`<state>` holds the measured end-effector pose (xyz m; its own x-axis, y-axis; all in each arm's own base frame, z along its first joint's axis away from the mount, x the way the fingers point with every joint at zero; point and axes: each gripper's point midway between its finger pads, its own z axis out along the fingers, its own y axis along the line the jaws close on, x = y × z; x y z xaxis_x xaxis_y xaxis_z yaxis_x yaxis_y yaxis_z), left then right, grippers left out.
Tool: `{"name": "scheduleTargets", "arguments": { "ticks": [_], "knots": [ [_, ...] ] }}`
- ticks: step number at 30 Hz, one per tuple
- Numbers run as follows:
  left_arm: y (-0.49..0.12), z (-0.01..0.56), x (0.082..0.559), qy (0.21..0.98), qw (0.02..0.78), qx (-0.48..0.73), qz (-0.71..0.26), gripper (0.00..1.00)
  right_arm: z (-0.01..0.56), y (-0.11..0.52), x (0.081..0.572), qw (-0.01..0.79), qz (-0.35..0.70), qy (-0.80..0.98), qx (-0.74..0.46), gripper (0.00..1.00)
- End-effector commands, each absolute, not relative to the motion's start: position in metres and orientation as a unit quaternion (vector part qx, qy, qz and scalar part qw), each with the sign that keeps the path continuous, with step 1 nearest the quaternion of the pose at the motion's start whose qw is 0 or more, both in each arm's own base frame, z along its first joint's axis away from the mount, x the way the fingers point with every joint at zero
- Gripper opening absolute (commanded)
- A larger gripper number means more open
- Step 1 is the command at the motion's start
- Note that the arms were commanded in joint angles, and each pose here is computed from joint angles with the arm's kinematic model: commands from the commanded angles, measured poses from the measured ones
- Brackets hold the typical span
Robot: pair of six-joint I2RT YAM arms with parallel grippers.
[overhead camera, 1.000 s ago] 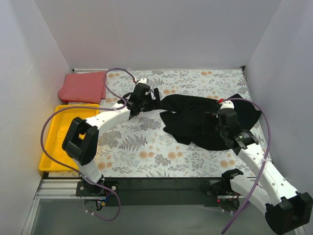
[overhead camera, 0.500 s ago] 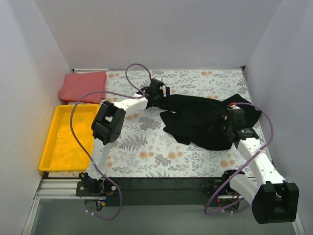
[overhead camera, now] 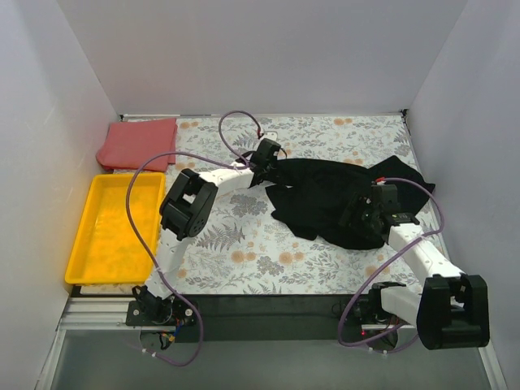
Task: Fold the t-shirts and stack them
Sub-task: Flatten the tshirt out
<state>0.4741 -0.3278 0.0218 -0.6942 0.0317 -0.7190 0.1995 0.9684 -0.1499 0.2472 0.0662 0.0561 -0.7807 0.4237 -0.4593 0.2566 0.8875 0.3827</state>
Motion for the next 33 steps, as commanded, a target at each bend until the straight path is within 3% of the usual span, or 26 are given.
{"name": "scheduleTargets", "arguments": {
  "ticks": [1,10,17,20,24,25,33],
  "knots": [
    [-0.281,0.004,0.454,0.929,0.366,0.044,-0.025,0.00,0.047,0.075,0.260,0.276,0.178,0.924,0.197,0.82],
    [-0.121,0.055,0.415,0.929,0.354,-0.105,0.036,0.00,0.014,0.057,0.290,0.254,0.155,0.918,0.263,0.78],
    [-0.089,0.071,0.358,0.928,0.358,-0.101,0.023,0.00,0.026,0.020,0.367,0.285,0.116,0.915,0.262,0.82],
    [-0.092,0.079,0.357,0.921,0.379,-0.096,0.004,0.00,0.059,0.053,0.393,0.302,0.185,0.915,0.193,0.73],
    [-0.096,0.076,0.360,0.918,0.386,-0.092,-0.008,0.00,0.110,0.097,0.376,0.361,0.154,0.917,0.067,0.72],
    [-0.097,0.084,0.368,0.914,0.395,-0.090,-0.006,0.00,0.145,0.166,0.345,0.397,0.168,0.900,-0.070,0.70],
    [-0.097,0.090,0.367,0.911,0.401,-0.091,-0.010,0.00,0.121,0.256,0.317,0.359,0.075,0.905,-0.214,0.68]
  ]
}}
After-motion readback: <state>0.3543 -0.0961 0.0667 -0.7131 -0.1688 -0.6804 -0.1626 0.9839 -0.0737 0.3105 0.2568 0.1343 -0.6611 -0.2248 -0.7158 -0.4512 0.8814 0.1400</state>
